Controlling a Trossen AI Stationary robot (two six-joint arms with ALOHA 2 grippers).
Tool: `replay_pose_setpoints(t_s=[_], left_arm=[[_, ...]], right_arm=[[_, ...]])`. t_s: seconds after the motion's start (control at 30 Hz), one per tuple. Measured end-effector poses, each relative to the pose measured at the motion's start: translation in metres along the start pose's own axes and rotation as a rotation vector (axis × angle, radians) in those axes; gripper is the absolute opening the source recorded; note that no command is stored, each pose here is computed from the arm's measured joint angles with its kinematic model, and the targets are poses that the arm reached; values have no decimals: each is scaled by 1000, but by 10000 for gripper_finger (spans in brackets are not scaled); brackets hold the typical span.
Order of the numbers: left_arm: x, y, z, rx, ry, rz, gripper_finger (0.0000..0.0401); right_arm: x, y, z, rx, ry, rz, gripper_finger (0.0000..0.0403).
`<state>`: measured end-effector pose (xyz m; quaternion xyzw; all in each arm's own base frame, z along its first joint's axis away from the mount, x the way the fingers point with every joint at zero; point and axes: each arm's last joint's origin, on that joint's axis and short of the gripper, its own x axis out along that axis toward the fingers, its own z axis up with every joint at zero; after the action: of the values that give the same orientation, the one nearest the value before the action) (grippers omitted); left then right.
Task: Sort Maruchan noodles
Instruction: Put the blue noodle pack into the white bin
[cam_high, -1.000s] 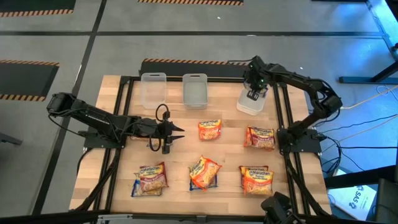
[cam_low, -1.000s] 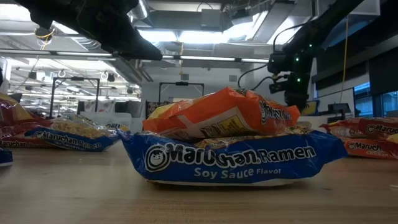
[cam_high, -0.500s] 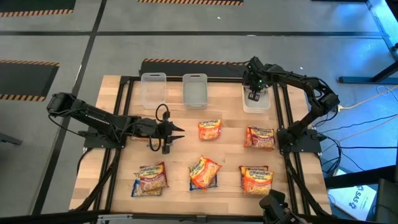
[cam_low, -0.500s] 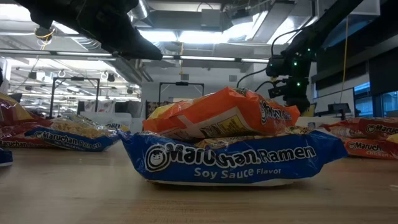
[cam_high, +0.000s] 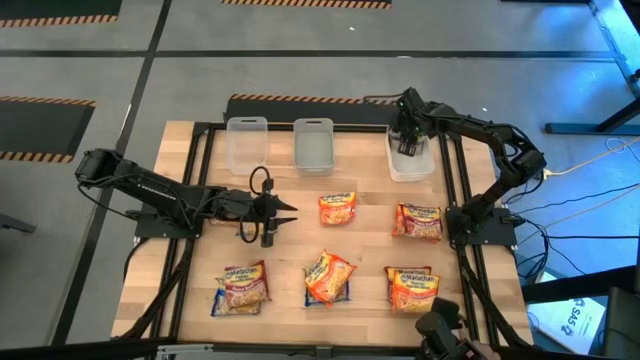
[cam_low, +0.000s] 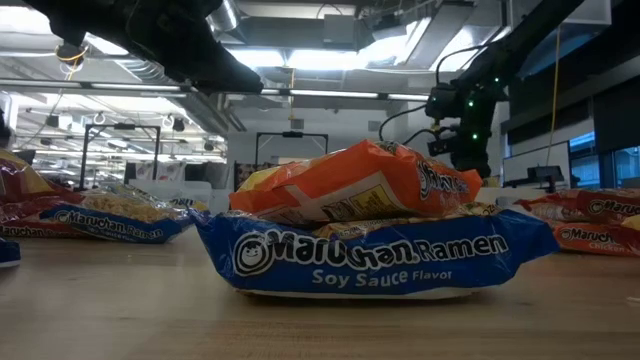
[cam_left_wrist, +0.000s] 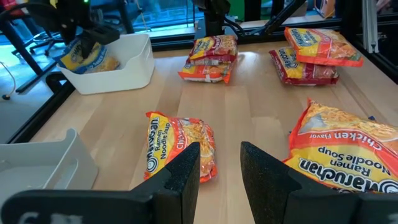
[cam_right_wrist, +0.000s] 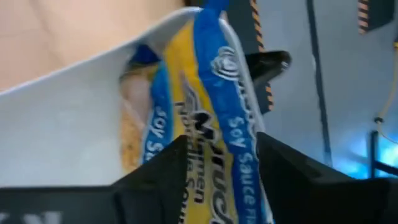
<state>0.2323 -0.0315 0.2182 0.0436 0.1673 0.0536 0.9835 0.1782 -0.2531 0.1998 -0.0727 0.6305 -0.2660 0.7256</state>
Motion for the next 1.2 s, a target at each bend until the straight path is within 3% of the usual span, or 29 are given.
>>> replay_pose_setpoints(t_s=[0.3, 0.47, 0.57, 0.63, 0.77, 1.03, 1.2], left_arm=[[0, 0, 1, 2, -7, 0, 109], [0, 0, 1, 2, -7, 0, 109], [0, 0, 1, 17, -12, 1, 109], [0, 0, 1, 21, -13, 1, 109], [0, 0, 4, 9, -39, 1, 109], [0, -1, 5, -17, -45, -12, 109], [2, -11, 0, -23, -17, -70, 109]], right_arm=[[-4, -1, 3, 21, 11, -2, 202], [-35, 2, 16, 152, 105, 28, 202], [-64, 14, 28, 213, 142, 141, 202], [-80, 30, 30, 250, 154, 269, 202], [-112, 74, 42, 217, -1, 420, 202], [-149, 177, 63, 27, -325, 517, 202], [-163, 230, 67, -4, -538, 606, 202]])
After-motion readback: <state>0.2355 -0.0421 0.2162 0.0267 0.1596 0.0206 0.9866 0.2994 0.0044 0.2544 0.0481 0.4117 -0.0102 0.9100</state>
